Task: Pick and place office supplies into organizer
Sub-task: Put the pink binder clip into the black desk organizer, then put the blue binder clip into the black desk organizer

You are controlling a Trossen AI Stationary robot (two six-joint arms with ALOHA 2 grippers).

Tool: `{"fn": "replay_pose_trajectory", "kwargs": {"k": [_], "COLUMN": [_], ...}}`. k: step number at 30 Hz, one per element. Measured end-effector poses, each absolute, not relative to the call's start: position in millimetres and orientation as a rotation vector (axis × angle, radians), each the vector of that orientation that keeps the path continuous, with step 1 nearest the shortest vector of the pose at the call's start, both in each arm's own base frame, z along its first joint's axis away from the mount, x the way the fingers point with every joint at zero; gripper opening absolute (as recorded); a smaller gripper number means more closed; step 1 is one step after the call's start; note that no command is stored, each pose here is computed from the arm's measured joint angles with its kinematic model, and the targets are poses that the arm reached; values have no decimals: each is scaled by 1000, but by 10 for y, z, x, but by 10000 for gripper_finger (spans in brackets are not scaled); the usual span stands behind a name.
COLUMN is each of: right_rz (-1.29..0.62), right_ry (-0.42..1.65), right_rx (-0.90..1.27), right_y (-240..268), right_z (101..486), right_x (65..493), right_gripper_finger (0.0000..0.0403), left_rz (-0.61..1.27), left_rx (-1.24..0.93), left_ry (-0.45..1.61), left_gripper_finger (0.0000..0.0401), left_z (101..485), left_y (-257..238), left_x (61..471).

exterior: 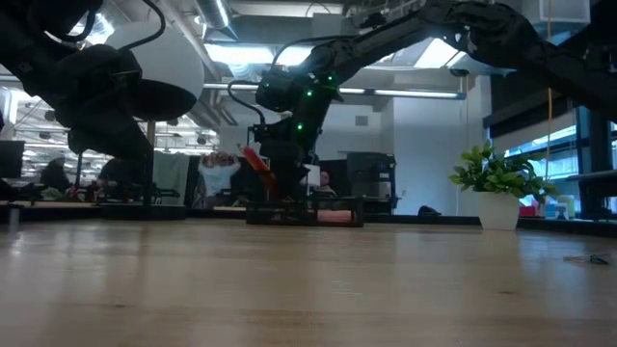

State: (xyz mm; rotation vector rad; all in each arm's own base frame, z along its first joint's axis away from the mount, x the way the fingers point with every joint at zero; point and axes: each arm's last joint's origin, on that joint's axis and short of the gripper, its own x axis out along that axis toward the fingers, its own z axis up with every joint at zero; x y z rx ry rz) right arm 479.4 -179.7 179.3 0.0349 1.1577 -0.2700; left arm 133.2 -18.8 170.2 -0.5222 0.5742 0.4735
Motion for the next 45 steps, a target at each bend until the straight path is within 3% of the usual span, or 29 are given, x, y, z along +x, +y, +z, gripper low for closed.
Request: {"fn": "replay_pose_trajectory", "kwargs": {"k": [11,20,32,45], "right_rz": [-270,-268,-160,-80], "right_ry": [1159,1233,1457,1462], "right_rx": [35,91,117,-6], "right_y": [-1795,-1586,-575,495], "right_z": [1793,2075,2276,2688], "right_x": [4794,4773,4724,4493], "right_gripper_finger": [126,131,131,131], "left_rz": [478,478,457,445], "left_rx": [-535,-534,-468,-462], "left_ry": [572,572,587,596], "left_gripper_finger": [159,159,159,159], "left_z": [1702,1702,1701,1699], "left_y": [-188,-187,-187,-190], "left_x": [1331,1331,1330,1330]}}
